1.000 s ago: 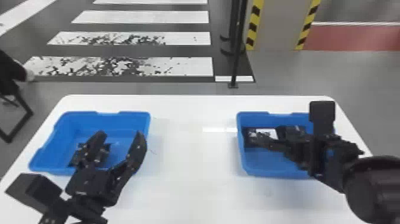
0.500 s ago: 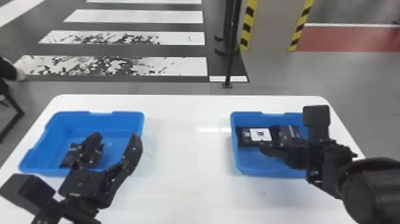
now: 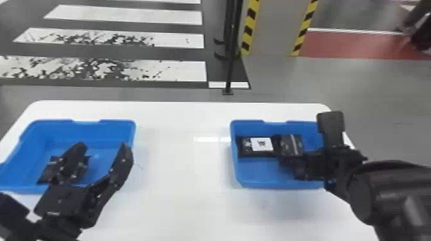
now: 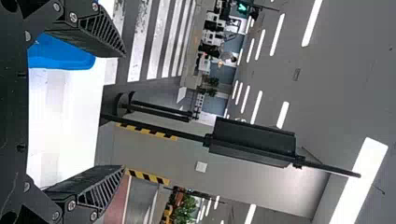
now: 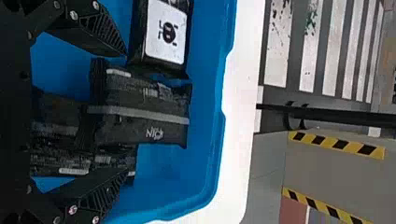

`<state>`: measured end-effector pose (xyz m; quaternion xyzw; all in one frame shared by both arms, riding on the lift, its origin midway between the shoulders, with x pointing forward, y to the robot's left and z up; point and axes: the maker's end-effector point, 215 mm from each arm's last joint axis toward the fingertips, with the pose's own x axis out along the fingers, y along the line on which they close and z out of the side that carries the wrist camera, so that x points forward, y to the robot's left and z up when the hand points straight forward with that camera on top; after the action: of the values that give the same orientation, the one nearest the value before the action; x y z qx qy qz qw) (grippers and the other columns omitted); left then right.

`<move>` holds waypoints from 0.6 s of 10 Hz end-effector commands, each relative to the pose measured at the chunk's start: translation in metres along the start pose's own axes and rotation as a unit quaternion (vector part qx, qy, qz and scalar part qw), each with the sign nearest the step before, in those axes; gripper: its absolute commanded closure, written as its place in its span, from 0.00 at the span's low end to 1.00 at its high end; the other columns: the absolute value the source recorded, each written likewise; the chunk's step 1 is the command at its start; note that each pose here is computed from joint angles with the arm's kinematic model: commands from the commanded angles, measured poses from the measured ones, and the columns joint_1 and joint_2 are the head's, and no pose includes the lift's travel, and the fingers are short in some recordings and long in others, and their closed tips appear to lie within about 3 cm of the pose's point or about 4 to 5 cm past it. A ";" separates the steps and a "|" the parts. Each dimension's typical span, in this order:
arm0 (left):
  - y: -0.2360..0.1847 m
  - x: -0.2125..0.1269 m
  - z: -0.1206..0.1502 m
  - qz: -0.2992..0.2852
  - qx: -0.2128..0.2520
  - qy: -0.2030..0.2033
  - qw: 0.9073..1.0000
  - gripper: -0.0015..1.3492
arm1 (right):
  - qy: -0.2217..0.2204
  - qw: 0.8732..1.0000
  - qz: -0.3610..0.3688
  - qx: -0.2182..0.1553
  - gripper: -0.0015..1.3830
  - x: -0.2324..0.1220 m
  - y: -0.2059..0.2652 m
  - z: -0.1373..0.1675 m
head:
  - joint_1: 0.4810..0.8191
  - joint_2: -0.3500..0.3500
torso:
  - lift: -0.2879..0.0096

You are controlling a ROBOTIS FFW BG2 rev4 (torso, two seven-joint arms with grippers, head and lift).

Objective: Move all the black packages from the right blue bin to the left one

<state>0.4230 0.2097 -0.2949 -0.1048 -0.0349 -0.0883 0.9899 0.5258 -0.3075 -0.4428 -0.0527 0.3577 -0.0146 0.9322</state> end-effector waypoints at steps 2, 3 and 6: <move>0.001 0.000 0.002 0.000 0.002 -0.004 1.000 0.15 | 0.009 1.000 -0.012 -0.001 0.12 0.009 -0.012 -0.002 | 0.63 0.33 | 0.50; 0.001 0.000 0.002 0.000 0.002 -0.002 1.000 0.15 | 0.011 1.000 -0.011 -0.001 0.12 0.011 -0.010 -0.003 | 0.63 0.32 | 0.50; 0.001 0.000 0.001 0.001 0.005 -0.001 1.000 0.15 | 0.017 1.000 -0.001 0.005 0.23 0.021 -0.009 -0.006 | 0.63 0.32 | 0.50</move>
<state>0.4230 0.2114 -0.2948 -0.1005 -0.0357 -0.0873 0.9905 0.5363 -0.3175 -0.4571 -0.0501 0.3709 -0.0179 0.9272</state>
